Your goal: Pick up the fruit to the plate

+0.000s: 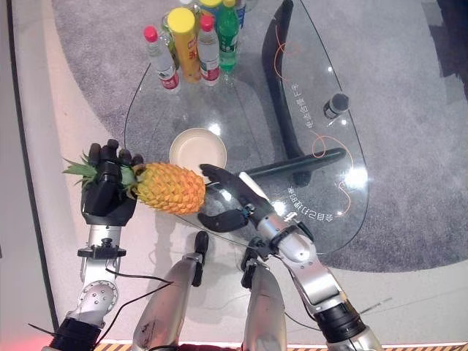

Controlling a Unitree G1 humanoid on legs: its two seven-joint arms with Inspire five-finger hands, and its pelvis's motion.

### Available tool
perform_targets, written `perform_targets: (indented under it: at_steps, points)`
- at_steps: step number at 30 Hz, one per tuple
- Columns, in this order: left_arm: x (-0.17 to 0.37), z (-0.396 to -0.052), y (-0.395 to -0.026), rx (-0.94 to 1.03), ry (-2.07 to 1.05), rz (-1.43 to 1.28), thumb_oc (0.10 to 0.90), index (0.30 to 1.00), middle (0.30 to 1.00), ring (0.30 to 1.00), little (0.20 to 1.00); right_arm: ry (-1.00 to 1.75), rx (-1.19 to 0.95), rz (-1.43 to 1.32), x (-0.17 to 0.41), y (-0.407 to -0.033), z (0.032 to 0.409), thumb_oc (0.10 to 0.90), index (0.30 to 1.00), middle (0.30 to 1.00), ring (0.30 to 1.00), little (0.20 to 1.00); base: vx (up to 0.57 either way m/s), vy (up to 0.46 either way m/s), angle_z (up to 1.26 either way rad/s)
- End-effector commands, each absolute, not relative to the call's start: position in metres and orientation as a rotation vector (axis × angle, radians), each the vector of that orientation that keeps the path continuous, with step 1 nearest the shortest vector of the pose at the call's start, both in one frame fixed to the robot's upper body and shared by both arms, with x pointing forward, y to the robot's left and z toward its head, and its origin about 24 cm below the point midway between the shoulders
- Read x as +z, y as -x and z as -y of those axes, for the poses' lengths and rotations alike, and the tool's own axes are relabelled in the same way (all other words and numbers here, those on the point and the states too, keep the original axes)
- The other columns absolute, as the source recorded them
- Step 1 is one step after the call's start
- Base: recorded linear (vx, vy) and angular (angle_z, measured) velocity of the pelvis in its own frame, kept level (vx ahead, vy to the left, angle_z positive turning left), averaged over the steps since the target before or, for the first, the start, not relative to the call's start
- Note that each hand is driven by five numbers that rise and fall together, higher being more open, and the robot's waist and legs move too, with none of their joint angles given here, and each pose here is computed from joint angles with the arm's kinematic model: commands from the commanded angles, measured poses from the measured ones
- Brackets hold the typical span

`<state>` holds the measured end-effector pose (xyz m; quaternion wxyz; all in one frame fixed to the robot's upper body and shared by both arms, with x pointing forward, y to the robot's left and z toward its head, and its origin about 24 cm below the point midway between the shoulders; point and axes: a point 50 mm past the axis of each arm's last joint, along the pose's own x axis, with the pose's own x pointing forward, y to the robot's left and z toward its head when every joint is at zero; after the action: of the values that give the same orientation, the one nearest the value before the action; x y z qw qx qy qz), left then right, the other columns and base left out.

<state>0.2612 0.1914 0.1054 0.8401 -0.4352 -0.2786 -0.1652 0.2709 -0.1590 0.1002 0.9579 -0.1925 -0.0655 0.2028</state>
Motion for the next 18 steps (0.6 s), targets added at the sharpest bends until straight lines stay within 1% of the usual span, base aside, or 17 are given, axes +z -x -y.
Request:
perform_targets:
  at_steps: [1, 6, 8, 9, 10, 14, 18]
  points:
    - [0.169, -0.192, -0.242, -0.506, 0.846, 0.95, 0.1, 0.3, 0.3, 0.3, 0.2, 0.418, 0.373, 0.402, 0.15, -0.265, 0.16, 0.8, 0.9, 0.9, 0.9, 0.9, 0.0, 0.0, 0.0]
    - [0.17, -0.198, -0.24, -0.449, 0.769, 0.972, 0.1, 0.3, 0.3, 0.3, 0.2, 0.419, 0.335, 0.39, 0.149, -0.265, 0.169, 0.8, 0.9, 0.9, 0.9, 0.9, 0.01, 0.003, -0.01]
    - [0.172, -0.202, -0.239, -0.378, 0.724, 0.991, 0.1, 0.3, 0.3, 0.3, 0.2, 0.422, 0.337, 0.378, 0.147, -0.265, 0.17, 0.8, 0.9, 0.9, 0.9, 0.9, 0.01, 0.014, -0.07]
    - [0.174, -0.208, -0.237, -0.295, 0.698, 1.016, 0.1, 0.3, 0.3, 0.3, 0.2, 0.423, 0.343, 0.36, 0.145, -0.265, 0.171, 0.8, 0.9, 0.9, 0.9, 0.9, -0.01, 0.008, -0.04]
    - [0.175, -0.208, -0.237, -0.283, 0.693, 1.019, 0.1, 0.3, 0.3, 0.3, 0.2, 0.423, 0.343, 0.358, 0.145, -0.265, 0.171, 0.8, 0.9, 0.9, 0.9, 0.9, 0.01, 0.01, -0.05]
    - [0.18, -0.22, -0.234, -0.045, 0.634, 1.07, 0.1, 0.3, 0.3, 0.3, 0.2, 0.411, 0.374, 0.301, 0.134, -0.266, 0.167, 0.8, 0.9, 0.9, 0.9, 0.9, 0.02, 0.002, -0.08]
    - [0.186, -0.217, -0.233, 0.055, 0.548, 1.104, 0.1, 0.3, 0.3, 0.3, 0.2, 0.389, 0.402, 0.253, 0.125, -0.269, 0.16, 0.8, 0.9, 0.9, 0.9, 0.9, 0.01, -0.001, 0.0]
